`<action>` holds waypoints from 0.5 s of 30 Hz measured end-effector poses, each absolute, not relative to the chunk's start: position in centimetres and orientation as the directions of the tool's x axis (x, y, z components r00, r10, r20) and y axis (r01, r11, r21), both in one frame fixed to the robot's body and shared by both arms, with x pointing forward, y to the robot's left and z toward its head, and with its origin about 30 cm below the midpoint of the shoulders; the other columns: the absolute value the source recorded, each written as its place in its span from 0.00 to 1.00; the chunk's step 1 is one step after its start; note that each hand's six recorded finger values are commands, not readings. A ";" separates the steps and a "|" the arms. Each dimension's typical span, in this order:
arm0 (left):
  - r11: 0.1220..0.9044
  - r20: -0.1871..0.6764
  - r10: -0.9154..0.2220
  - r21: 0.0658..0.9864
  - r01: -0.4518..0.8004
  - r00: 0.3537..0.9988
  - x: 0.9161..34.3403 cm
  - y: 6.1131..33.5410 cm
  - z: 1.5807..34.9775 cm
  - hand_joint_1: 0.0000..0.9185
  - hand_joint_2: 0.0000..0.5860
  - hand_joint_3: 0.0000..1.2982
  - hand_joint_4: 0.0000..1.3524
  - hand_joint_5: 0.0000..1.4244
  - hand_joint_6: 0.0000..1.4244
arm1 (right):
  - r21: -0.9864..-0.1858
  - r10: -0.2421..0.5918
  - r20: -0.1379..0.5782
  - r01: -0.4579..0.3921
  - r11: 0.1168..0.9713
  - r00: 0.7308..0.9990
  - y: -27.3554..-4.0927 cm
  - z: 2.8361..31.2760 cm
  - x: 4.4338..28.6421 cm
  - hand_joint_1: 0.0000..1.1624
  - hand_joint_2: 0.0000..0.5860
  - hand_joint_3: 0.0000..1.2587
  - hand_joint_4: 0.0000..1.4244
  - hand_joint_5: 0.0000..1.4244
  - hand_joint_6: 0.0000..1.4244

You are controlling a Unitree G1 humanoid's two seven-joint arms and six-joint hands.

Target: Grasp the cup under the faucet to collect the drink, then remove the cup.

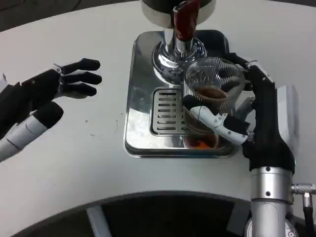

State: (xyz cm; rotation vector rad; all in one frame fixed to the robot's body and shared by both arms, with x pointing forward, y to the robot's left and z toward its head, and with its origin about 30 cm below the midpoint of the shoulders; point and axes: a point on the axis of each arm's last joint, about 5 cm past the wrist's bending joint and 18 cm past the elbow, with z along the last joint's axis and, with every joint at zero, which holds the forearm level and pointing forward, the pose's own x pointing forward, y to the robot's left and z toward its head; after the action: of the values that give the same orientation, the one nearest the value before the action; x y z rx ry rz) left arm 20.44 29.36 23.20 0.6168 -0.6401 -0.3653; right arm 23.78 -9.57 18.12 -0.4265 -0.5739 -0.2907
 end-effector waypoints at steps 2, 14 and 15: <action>0.758 0.440 -0.494 0.640 0.124 0.750 20.4 29.4 23.2 0.00 0.20 0.19 0.20 0.22 0.21 | -0.317 -0.140 0.574 0.376 0.871 0.807 -9.7 18.0 23.6 0.75 0.29 0.62 0.67 0.82 0.85; 0.747 0.421 -0.490 0.654 0.119 0.763 20.0 29.7 22.6 0.00 0.20 0.18 0.19 0.21 0.20 | -0.365 -0.122 0.570 0.384 0.848 0.812 -10.8 17.4 21.7 0.75 0.28 0.65 0.69 0.84 0.87; 0.742 0.421 -0.492 0.660 0.114 0.762 20.0 29.7 22.6 0.00 0.20 0.18 0.19 0.21 0.19 | -0.371 -0.119 0.569 0.383 0.846 0.813 -10.9 17.3 21.6 0.75 0.28 0.65 0.69 0.84 0.87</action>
State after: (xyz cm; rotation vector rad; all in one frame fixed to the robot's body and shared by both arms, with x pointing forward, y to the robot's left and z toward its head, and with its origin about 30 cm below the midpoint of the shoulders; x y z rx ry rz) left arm 19.97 29.68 22.60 0.6565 -0.6230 -0.3568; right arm 21.57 -10.88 17.31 -0.4965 -0.5617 -0.2797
